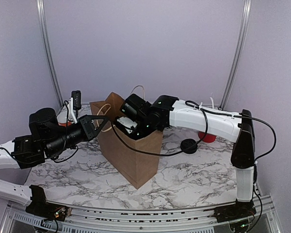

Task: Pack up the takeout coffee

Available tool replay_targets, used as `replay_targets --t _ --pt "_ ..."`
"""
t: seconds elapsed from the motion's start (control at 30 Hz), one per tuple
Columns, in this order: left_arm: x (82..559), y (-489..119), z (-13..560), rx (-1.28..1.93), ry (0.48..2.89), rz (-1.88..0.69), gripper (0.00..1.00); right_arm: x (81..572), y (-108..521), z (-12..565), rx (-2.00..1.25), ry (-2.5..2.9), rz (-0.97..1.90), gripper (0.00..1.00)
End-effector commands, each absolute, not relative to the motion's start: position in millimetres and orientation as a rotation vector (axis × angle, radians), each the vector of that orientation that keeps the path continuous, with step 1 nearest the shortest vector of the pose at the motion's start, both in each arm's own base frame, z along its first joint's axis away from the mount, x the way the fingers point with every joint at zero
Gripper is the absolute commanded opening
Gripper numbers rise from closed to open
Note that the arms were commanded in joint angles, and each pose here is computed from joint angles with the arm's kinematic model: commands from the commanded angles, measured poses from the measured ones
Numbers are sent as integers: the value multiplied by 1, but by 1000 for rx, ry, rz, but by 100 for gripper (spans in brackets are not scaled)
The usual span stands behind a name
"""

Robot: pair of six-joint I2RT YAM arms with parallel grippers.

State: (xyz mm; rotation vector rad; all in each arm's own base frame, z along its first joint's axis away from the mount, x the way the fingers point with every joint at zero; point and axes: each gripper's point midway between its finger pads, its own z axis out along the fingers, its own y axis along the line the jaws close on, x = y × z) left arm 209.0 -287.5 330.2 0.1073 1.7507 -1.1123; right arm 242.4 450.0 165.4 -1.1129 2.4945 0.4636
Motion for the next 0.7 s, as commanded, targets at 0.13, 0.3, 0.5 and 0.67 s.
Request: replay_targets --t 0.13,0.3,0.5,0.67 --pt "213 -286 350 89 1694 -1110 0 245 438 190 -1143 2474 344 52" --pt "214 -289 349 94 1700 -1111 0 244 438 204 -1125 2457 367 52" --pt "214 -290 347 93 1704 -1107 0 232 436 191 -1174 2489 362 52" --pt "214 -290 346 94 1710 -1106 0 225 429 177 -1193 2524 340 52"
